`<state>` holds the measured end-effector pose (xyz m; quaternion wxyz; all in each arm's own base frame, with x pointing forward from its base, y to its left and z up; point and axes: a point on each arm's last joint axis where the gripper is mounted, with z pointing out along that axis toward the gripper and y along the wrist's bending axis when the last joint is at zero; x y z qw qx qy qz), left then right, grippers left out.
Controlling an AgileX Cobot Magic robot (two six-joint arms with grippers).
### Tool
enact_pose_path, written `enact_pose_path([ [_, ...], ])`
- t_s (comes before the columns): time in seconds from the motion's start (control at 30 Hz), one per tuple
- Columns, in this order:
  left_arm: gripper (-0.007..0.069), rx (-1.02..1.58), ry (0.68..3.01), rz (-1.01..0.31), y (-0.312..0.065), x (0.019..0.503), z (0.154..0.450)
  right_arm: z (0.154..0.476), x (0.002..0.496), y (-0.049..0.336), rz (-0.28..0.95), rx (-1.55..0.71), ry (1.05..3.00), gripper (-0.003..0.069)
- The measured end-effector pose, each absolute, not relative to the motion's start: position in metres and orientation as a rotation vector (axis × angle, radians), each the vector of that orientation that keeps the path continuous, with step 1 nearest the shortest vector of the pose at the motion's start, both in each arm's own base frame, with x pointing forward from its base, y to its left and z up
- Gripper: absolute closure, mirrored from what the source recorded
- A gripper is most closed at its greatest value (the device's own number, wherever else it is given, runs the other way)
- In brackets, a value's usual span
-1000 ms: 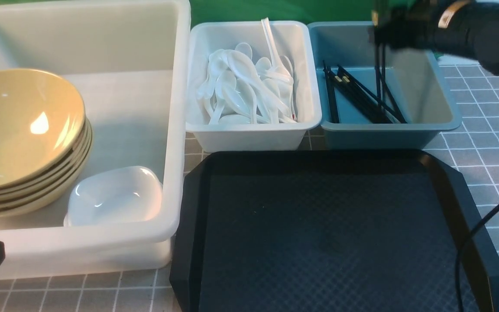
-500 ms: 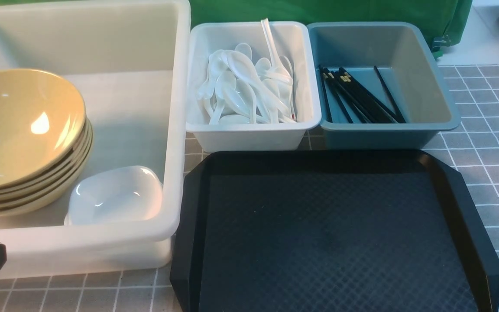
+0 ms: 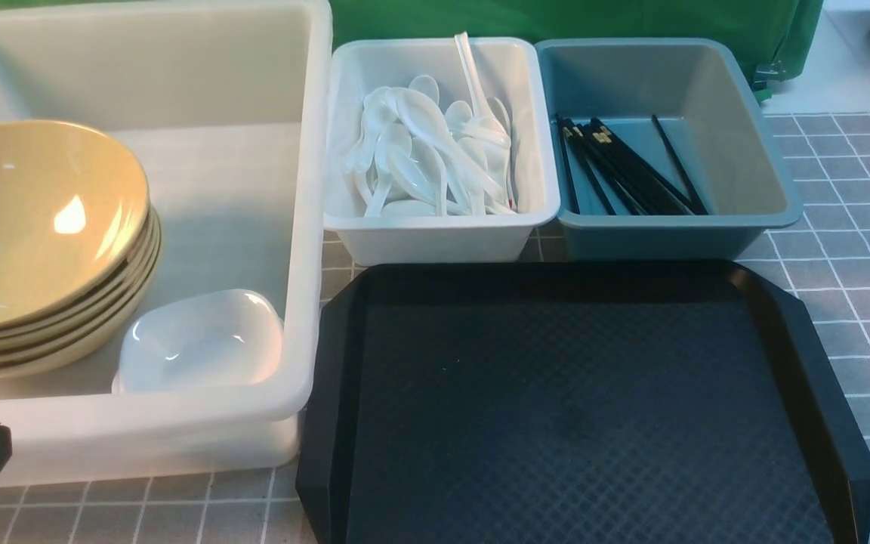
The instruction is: On grey table put chopsticks spoon bowls plates into blue grey white boxes.
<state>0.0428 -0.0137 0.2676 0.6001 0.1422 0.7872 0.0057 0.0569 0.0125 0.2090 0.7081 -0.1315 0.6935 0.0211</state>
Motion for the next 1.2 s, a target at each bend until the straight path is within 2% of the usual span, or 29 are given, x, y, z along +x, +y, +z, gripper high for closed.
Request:
enact_pose_path([
  [0.2, 0.0634, 0.333, 1.838, 0.008, -0.014, 0.042, 0.266, 0.179, 0.057, 0.012, 0.074, -0.287, 1.786, 0.0625],
  [0.4, 0.0634, 0.333, 1.841, 0.003, -0.014, 0.042, 0.266, 0.183, 0.056, 0.006, 0.015, -0.188, 1.73, 0.0625],
  [0.57, 0.0634, 0.332, 1.839, 0.0, -0.014, 0.042, 0.266, 0.178, 0.055, -0.001, -0.061, -0.045, 1.791, 0.0622],
  [0.73, 0.0634, 0.331, 1.841, -0.002, -0.015, 0.042, 0.266, 0.175, 0.054, -0.002, -0.108, -0.068, 1.823, 0.0618],
  [1.2, 0.0634, 0.331, 1.841, -0.002, -0.015, 0.042, 0.266, 0.175, 0.054, -0.003, -0.118, -0.078, 1.825, 0.0614],
])
